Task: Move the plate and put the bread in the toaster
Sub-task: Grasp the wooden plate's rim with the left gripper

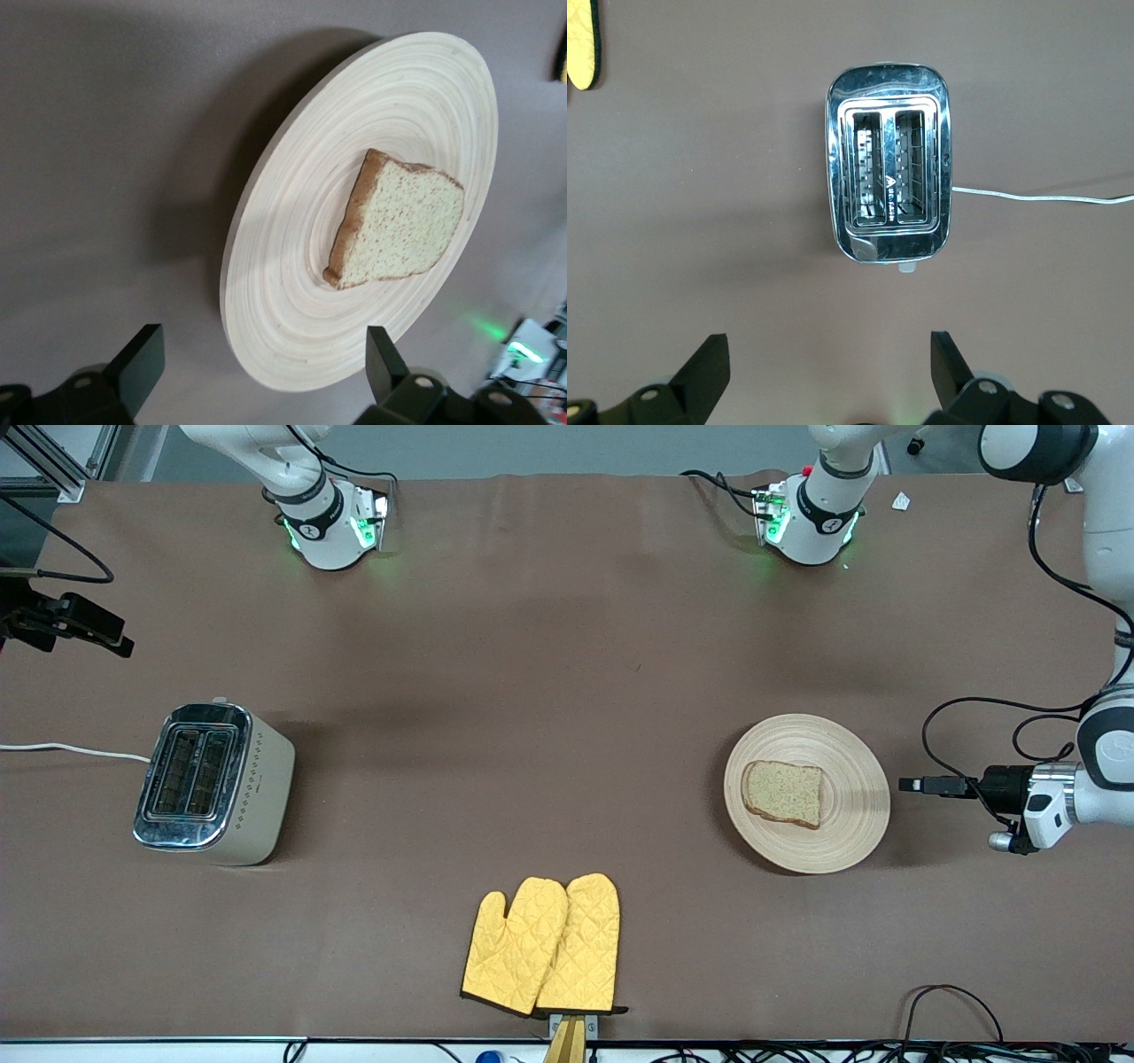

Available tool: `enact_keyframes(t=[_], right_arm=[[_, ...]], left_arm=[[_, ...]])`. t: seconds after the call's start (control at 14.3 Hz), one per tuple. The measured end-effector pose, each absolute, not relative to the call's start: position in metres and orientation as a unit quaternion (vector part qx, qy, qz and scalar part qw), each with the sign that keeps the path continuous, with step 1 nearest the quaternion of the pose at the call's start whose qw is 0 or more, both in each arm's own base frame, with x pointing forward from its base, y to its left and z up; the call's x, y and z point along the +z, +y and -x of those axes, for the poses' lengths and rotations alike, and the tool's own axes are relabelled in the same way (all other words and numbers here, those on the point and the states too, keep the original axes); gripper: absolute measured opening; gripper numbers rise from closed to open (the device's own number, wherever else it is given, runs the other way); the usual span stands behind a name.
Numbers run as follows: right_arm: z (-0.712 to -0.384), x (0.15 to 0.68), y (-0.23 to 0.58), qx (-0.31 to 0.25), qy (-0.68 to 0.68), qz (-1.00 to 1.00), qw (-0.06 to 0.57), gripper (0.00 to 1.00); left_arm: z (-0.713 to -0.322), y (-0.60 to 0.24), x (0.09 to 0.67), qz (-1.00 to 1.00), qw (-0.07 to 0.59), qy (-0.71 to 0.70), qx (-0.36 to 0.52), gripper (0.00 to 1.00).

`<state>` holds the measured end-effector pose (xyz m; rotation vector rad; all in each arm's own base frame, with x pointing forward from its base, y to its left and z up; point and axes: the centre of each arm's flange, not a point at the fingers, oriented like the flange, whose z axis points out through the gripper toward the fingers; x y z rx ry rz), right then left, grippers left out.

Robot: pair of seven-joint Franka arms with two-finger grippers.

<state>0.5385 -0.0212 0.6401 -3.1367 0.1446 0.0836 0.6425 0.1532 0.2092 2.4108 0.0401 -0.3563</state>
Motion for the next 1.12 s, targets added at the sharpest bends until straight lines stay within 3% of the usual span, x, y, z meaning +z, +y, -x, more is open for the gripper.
enact_keyframes(t=[0.7,0.84,0.91,0.98,1.12], right_arm=[[-0.538,0.64,-0.021,0.027,0.046,0.999,0.0,1.0],[-0.538,0.64,-0.021,0.027,0.046,0.999,0.0,1.0],[-0.538,0.64,-0.021,0.027,0.046,0.999,0.0,1.0],[-0.538,0.64,-0.021,0.027,0.046,0.999,0.0,1.0],[-0.538,0.64,-0.021,0.027,0.046,0.999,0.0,1.0]], left_arm=[[-0.639,0.141,0.152,-0.904,0.41,-0.004,-0.118,0.97],[-0.639,0.139,0.147,-0.903,0.415,-0.025,-0.109,0.84],[-0.638,0.139,0.144,-0.902,0.417,-0.034,-0.105,0.84],[-0.638,0.139,0.143,-0.902,0.417,-0.041,-0.102,0.78],[-0.639,0.139,0.143,-0.903,0.416,-0.048,-0.096,0.54]])
